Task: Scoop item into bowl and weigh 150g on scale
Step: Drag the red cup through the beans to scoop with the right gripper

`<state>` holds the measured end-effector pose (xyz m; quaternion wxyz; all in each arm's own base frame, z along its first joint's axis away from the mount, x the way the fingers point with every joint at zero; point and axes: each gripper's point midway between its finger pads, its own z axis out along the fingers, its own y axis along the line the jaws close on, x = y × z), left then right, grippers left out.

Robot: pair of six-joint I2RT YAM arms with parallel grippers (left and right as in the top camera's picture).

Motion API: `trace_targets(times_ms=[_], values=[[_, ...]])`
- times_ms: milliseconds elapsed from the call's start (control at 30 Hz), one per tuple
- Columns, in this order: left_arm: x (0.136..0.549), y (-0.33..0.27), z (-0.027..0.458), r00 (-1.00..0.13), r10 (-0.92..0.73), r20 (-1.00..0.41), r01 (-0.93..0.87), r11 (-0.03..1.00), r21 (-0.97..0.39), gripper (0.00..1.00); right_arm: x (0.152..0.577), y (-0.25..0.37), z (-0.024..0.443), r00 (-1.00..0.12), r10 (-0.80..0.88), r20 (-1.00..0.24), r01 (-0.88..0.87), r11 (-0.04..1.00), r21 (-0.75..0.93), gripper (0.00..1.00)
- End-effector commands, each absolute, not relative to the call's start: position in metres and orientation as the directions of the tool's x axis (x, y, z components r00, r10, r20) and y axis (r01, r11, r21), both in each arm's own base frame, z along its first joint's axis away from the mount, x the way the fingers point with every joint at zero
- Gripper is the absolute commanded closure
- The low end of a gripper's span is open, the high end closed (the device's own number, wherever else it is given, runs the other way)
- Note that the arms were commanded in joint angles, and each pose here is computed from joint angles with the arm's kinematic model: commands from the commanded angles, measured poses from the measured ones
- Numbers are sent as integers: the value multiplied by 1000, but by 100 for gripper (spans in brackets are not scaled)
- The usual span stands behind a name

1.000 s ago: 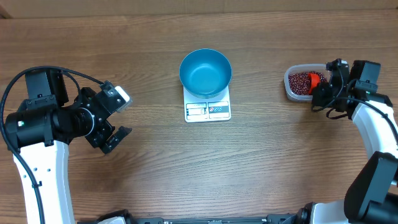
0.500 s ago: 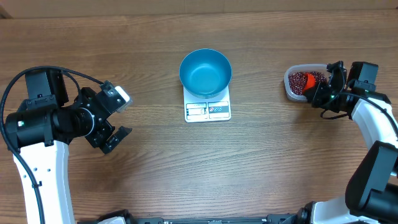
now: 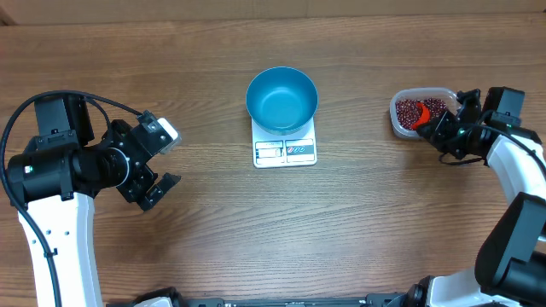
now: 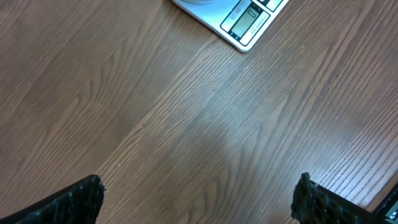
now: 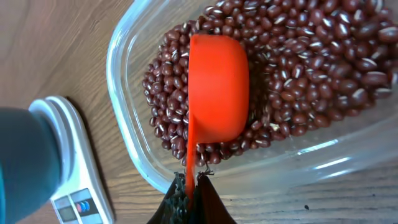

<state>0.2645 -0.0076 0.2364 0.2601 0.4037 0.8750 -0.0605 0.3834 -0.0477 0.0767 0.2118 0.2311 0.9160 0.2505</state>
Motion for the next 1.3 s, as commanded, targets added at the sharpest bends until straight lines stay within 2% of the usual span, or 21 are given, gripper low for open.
trace_targets(times_ms=[0, 100, 233, 333, 467, 700, 1267], values=[[265, -6, 236, -516, 701, -493, 754, 644, 127, 0, 385, -51, 76, -778, 588, -219, 370, 712, 597, 96], [265, -6, 236, -516, 701, -493, 754, 644, 127, 0, 385, -45, 75, -787, 588, -188, 358, 682, 638, 97], [265, -6, 236, -516, 701, -493, 754, 644, 127, 0, 384, -40, 58, -782, 617, -85, 404, 606, 685, 96], [265, -6, 236, -516, 701, -493, 754, 644, 127, 0, 384, -42, 59, -778, 625, -63, 404, 574, 712, 96], [265, -6, 236, -516, 701, -493, 754, 644, 127, 0, 381, -56, 60, -717, 697, 3, 485, 496, 720, 96], [265, -6, 236, -516, 701, -493, 754, 644, 127, 0, 369, -68, 56, -668, 740, 80, 560, 428, 710, 96], [265, -6, 236, -516, 701, -493, 754, 644, 127, 0, 376, -71, 91, -680, 726, 105, 431, 280, 858, 96]])
